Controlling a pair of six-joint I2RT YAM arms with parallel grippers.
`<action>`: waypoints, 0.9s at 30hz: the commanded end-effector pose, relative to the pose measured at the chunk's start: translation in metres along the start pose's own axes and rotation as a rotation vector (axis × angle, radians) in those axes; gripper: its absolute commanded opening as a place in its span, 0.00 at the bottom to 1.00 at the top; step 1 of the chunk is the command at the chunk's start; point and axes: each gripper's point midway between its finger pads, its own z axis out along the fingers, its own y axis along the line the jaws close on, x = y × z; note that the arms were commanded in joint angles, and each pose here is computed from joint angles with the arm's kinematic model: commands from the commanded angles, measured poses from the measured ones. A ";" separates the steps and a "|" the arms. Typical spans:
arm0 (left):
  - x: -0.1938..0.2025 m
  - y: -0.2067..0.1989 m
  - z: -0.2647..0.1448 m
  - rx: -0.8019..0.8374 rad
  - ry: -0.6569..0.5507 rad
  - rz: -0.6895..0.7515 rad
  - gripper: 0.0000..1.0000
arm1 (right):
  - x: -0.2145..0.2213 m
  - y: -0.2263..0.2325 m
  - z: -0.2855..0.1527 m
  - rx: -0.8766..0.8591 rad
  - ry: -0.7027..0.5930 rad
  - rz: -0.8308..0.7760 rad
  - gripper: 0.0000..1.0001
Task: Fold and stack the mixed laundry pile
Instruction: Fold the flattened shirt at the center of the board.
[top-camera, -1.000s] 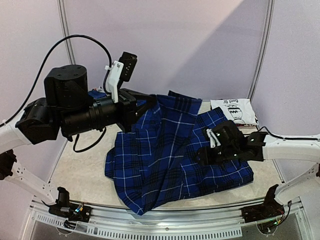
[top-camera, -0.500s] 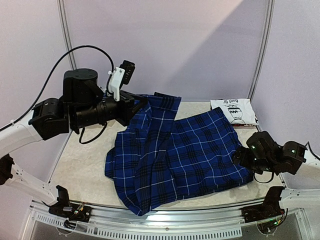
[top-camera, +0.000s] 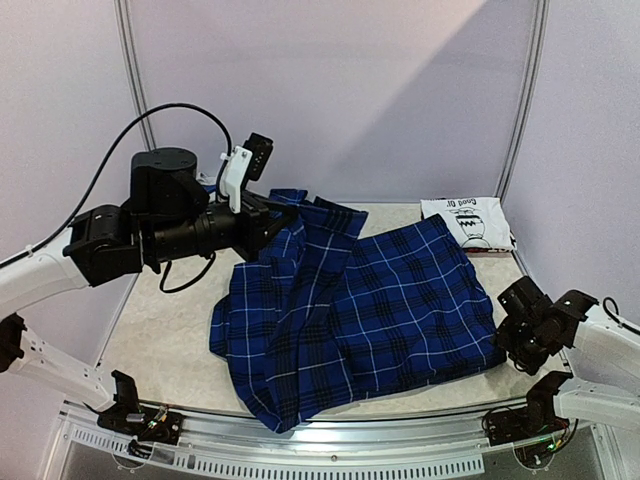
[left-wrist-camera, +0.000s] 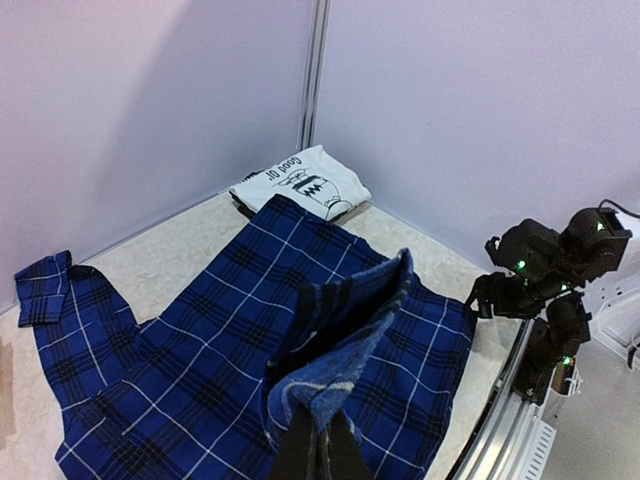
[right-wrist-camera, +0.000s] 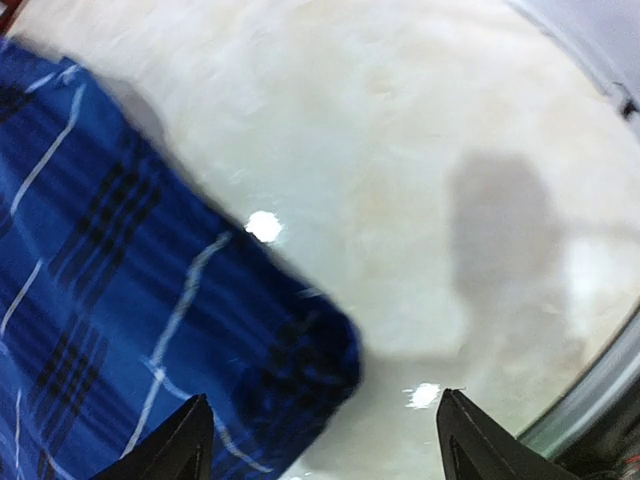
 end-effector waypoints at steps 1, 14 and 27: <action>-0.002 0.002 -0.006 0.026 -0.020 0.003 0.00 | 0.007 0.023 0.005 -0.090 0.049 -0.024 0.75; -0.012 -0.011 -0.023 0.120 -0.051 -0.018 0.00 | 0.006 0.025 0.014 -0.060 0.049 -0.043 0.59; -0.012 -0.011 -0.024 0.119 -0.056 -0.015 0.00 | 0.012 0.035 0.035 0.038 0.173 -0.161 0.22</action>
